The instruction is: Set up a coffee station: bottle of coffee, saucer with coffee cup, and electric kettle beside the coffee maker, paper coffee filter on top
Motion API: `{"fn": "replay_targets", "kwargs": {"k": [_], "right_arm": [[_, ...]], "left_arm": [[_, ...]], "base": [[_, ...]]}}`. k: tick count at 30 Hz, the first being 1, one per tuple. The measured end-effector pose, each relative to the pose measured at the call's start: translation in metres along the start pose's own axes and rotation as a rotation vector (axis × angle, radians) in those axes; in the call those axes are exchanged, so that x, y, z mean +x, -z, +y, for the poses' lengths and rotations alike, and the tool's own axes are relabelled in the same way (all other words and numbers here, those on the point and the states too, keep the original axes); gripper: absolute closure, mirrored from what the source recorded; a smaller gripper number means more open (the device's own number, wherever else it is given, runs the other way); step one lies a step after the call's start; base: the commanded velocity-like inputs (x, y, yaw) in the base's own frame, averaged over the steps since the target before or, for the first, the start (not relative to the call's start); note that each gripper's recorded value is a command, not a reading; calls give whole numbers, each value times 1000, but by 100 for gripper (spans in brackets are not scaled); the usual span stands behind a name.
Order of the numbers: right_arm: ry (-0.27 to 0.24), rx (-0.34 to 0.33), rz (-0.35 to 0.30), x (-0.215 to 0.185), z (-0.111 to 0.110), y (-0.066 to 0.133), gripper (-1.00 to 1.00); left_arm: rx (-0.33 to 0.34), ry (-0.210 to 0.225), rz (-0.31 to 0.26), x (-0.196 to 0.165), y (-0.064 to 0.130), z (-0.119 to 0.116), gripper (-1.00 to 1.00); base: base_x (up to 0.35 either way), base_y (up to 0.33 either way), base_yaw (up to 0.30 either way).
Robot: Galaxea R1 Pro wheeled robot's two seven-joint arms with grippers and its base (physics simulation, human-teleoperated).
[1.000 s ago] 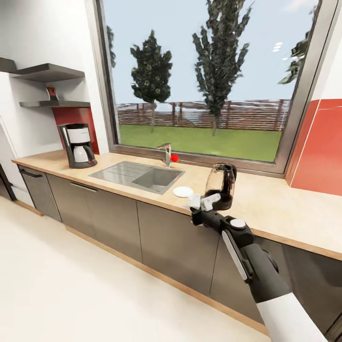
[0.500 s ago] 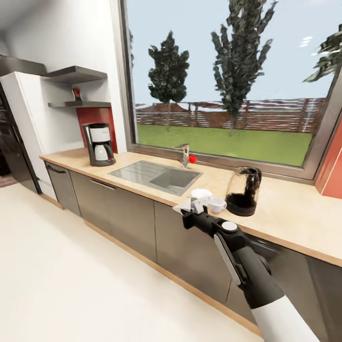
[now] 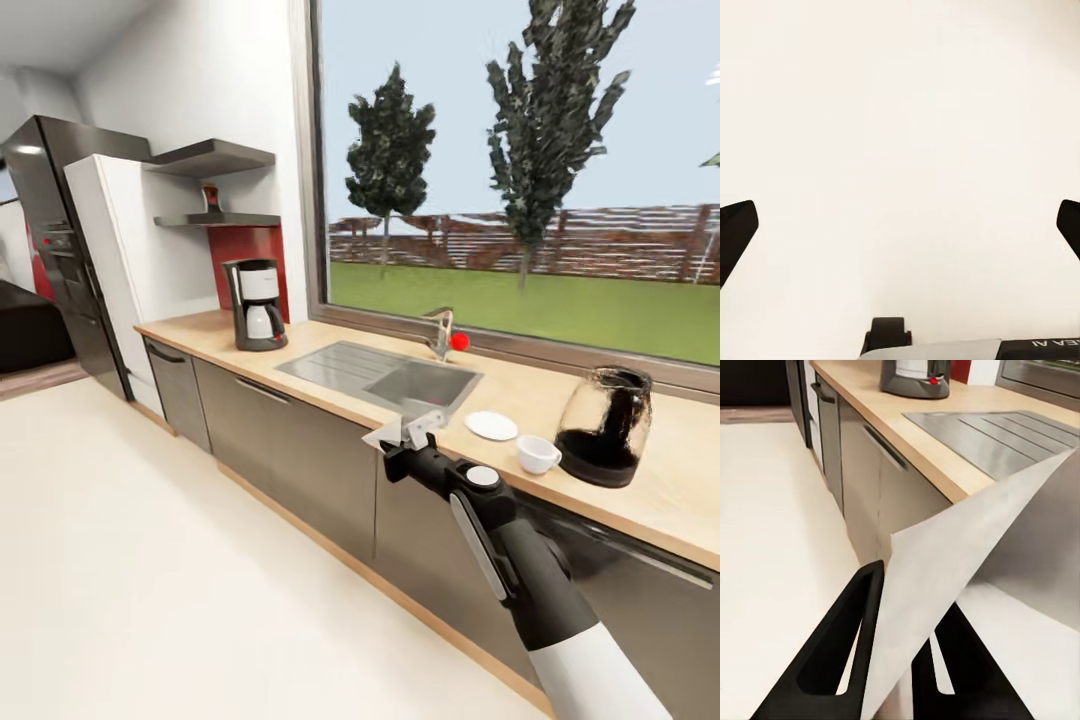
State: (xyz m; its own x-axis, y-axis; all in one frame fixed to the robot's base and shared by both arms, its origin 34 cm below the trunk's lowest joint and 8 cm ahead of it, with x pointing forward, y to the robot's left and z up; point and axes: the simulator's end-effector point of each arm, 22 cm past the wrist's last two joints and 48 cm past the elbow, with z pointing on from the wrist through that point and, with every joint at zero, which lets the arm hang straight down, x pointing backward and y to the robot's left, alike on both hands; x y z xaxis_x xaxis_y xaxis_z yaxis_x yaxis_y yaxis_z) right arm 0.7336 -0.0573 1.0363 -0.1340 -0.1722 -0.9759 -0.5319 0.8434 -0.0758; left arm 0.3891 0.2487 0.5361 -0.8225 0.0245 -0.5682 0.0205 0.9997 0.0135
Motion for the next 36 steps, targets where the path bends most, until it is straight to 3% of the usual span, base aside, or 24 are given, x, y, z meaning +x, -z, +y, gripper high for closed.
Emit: {"fn": "replay_targets", "kwargs": {"k": [29,36], "right_arm": [[1,-1,-2,-1,0,0,100],[10,-7,-58,-26,4,9,100]], "left_arm": [[0,0,0,0,0,0,-100],[0,0,-1,0,0,0,-100]], "base": [[251,246,1],[271,236,0]]}}
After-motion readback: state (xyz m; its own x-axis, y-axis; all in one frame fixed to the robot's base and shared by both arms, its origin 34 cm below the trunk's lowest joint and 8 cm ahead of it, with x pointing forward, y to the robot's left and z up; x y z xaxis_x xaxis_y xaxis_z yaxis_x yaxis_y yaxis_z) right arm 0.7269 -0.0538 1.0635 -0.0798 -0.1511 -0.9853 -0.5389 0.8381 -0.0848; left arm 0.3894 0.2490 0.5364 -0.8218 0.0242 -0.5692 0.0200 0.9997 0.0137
